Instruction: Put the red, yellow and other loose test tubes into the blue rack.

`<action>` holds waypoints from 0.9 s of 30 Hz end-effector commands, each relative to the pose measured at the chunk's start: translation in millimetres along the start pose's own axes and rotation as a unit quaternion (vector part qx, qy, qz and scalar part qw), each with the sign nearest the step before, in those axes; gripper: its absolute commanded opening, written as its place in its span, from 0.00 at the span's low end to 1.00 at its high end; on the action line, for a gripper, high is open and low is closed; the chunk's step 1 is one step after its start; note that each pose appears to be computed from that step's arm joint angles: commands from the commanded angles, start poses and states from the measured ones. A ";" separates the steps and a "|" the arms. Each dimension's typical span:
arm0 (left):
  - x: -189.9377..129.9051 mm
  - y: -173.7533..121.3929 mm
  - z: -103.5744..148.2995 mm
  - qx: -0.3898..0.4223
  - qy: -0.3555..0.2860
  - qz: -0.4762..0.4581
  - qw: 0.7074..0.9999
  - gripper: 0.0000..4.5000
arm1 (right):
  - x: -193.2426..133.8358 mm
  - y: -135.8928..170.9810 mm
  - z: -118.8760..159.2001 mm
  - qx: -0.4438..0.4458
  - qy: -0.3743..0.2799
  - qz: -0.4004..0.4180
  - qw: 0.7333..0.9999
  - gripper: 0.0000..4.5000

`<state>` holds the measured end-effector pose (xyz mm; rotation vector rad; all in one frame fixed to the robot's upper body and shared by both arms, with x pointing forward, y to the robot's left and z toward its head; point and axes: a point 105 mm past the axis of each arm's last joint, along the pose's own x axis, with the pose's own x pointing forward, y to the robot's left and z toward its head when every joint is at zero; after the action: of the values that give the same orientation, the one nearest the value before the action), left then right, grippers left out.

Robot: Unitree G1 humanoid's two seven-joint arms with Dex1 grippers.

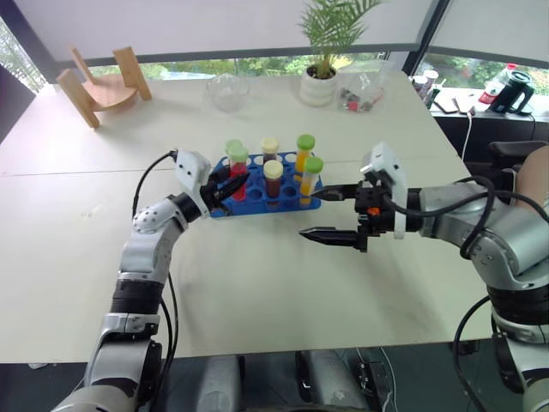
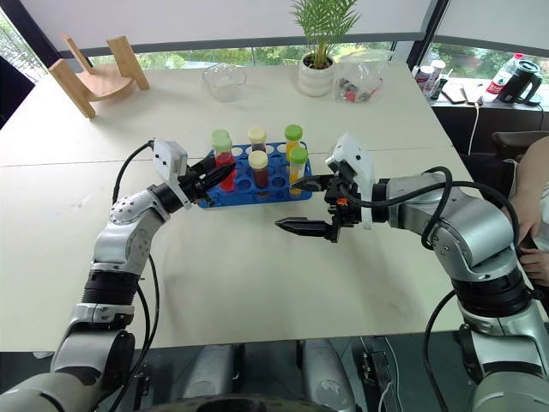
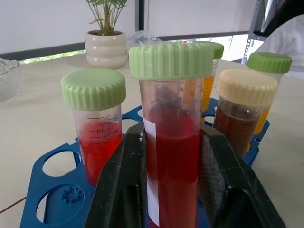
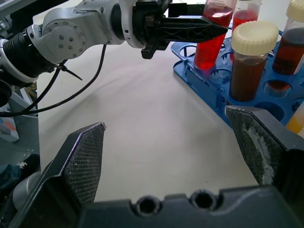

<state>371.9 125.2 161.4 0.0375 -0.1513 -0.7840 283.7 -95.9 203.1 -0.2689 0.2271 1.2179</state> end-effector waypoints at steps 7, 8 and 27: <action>-39.6 12.6 24.1 0.053 0.068 -0.028 0.996 0.98 | -5.8 4.3 -2.4 0.004 -0.008 0.001 1.000 1.00; -49.2 11.4 24.2 0.056 0.089 -0.037 0.994 0.98 | -8.0 3.5 -6.1 0.012 -0.005 0.000 1.000 1.00; -172.7 -14.5 -23.3 -0.016 0.302 -0.057 0.951 0.98 | -13.6 -0.6 -86.3 0.100 0.060 -0.001 0.993 1.00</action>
<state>240.4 238.5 106.1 0.2516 0.5033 -0.8645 274.6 -137.2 116.2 -0.1410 0.4969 1.1572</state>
